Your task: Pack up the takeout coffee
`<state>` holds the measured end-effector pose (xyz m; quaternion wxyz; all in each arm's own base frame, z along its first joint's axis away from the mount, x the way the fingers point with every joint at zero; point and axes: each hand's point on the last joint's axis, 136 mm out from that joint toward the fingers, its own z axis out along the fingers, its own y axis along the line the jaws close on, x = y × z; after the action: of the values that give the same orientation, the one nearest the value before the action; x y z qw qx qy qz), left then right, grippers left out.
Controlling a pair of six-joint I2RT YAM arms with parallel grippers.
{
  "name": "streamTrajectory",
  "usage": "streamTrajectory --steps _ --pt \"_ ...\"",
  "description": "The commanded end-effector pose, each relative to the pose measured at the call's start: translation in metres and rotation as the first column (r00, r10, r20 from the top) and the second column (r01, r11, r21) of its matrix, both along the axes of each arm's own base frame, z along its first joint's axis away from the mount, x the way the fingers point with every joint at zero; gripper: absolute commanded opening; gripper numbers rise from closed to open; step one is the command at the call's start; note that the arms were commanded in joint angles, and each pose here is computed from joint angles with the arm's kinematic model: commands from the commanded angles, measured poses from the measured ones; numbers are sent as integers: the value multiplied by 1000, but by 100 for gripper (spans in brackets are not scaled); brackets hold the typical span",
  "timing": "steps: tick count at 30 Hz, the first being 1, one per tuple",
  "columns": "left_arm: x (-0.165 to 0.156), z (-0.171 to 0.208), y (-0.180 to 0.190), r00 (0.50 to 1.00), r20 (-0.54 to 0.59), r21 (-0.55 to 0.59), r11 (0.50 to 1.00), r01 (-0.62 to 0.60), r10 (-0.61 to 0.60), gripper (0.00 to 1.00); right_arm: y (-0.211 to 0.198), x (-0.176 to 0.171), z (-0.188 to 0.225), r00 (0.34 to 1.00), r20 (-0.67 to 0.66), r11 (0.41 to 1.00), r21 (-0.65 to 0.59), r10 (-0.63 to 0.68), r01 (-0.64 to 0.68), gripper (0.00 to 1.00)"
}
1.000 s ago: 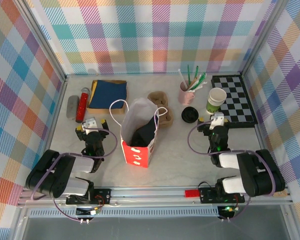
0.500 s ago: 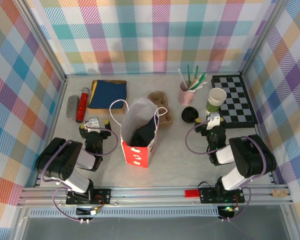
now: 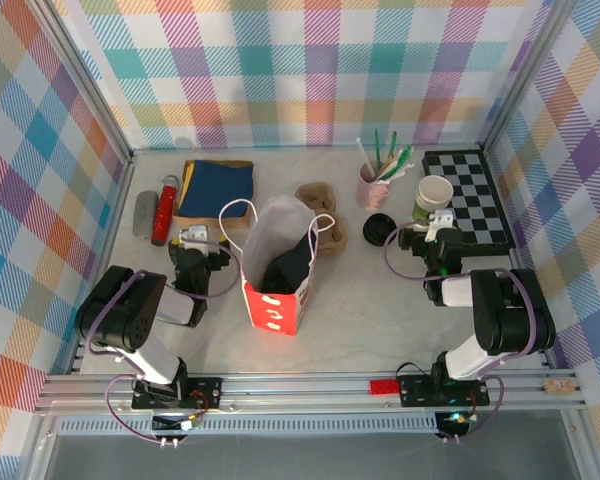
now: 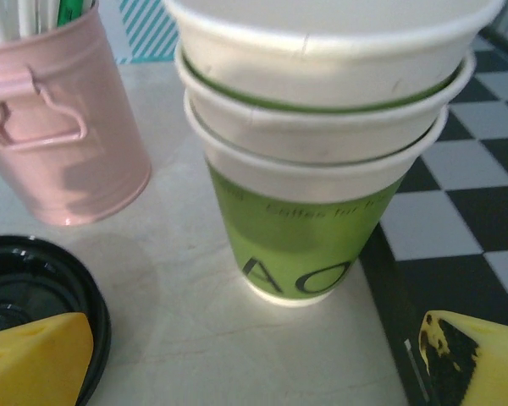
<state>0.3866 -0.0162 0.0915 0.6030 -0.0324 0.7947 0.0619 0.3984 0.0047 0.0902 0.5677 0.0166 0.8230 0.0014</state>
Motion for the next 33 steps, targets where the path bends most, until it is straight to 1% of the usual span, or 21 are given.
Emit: streamTrajectory --steps 1,9,33 --pt "11 -10 17 994 -110 -121 993 -15 1 100 5 -1 1 1000 -8 999 31 22 -22 99" --pt "11 -9 16 995 -100 -105 994 -18 8 100 6 -1 1 1000 -7 999 29 23 -23 99" --pt "12 -9 15 994 -105 -107 994 -10 -1 100 6 -1 1 1000 -7 999 31 24 -23 99"
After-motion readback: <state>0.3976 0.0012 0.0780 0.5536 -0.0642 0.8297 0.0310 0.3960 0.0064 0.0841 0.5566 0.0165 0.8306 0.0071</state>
